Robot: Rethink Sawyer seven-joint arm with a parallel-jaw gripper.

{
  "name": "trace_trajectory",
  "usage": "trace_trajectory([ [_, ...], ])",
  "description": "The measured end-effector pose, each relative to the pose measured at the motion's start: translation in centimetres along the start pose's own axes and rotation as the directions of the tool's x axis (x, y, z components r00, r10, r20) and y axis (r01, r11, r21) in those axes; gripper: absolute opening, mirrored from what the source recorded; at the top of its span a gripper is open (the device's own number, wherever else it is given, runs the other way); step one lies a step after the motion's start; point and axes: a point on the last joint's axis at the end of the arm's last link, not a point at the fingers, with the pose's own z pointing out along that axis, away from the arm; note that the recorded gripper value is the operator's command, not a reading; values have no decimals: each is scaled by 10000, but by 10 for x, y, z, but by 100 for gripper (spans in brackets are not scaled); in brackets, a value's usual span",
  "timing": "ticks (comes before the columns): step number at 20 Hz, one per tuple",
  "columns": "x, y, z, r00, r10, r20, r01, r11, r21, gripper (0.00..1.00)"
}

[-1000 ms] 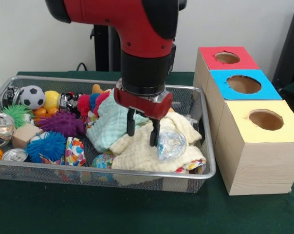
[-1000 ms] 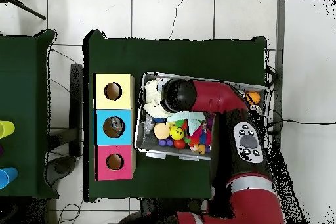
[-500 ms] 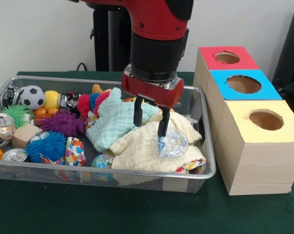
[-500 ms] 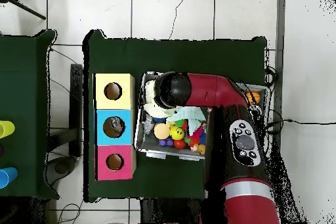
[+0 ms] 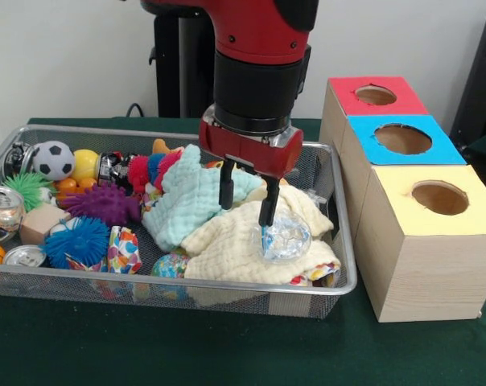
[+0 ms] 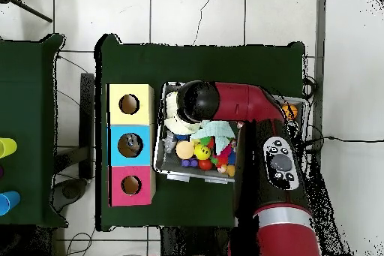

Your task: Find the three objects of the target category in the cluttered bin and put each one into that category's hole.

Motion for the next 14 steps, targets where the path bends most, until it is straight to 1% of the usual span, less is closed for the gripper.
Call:
trace_trajectory([
  [4,1,-1,0,10000,7,-17,-7,10000,3,100],
  [14,12,2,7,9996,-44,-277,44,10000,-14,100],
])
